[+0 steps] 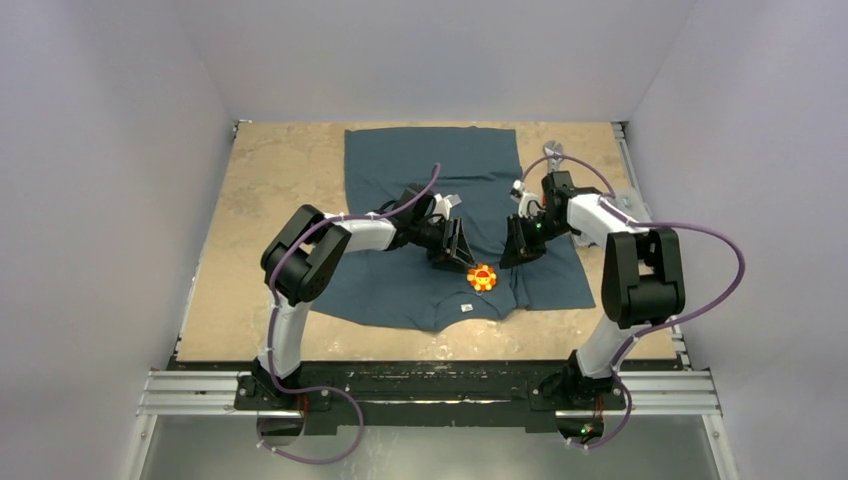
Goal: Remove the brooch from the garment
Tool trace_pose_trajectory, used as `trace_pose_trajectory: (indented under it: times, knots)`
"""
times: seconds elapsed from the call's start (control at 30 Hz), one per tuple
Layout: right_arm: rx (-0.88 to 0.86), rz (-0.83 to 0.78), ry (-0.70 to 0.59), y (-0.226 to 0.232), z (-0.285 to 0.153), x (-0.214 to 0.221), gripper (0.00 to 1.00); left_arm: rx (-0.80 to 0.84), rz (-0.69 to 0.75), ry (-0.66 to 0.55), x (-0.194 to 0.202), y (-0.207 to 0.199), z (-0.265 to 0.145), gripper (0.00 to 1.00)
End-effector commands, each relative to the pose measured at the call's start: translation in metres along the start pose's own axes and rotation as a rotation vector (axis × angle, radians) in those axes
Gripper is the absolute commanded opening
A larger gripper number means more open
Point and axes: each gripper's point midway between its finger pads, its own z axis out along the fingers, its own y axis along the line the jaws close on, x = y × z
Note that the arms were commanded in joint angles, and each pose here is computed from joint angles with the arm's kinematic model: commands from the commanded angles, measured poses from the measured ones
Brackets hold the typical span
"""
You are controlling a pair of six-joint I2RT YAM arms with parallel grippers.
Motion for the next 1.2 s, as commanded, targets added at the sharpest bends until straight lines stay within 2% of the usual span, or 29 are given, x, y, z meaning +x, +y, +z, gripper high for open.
trace_pose_trajectory:
  times: [0.0, 0.2, 0.33, 0.53, 0.7, 0.77, 0.83, 1.0, 1.17]
  knots:
    - [0.003, 0.022, 0.012, -0.004, 0.017, 0.005, 0.18, -0.022, 0.033, -0.018, -0.004, 0.002, 0.003, 0.49]
    - [0.0, 0.001, 0.058, -0.01, 0.039, 0.013, 0.14, -0.028, 0.041, -0.006, -0.008, 0.008, 0.009, 0.45]
    - [-0.003, -0.002, 0.06, -0.012, 0.051, 0.01, 0.11, -0.003, 0.052, 0.006, -0.008, 0.002, 0.011, 0.36]
    - [-0.04, -0.066, 0.065, 0.013, 0.07, 0.0, 0.06, 0.091, 0.111, -0.009, -0.006, -0.033, -0.006, 0.22]
    - [-0.087, -0.09, 0.052, 0.041, 0.087, -0.012, 0.05, 0.104, 0.141, -0.024, 0.0, -0.047, -0.019, 0.11]
    - [-0.106, -0.087, 0.038, 0.049, 0.09, -0.02, 0.07, 0.092, 0.134, -0.022, 0.001, -0.044, -0.019, 0.06]
    - [-0.112, -0.099, 0.031, 0.051, 0.088, -0.026, 0.14, 0.053, 0.113, -0.013, 0.002, -0.034, -0.016, 0.0]
    - [-0.028, -0.162, 0.002, 0.034, 0.063, -0.035, 0.31, -0.056, 0.043, 0.005, 0.001, -0.007, -0.008, 0.0]
    - [0.009, -0.185, -0.04, 0.026, 0.04, -0.045, 0.42, -0.076, 0.024, -0.002, -0.002, -0.004, -0.007, 0.0]
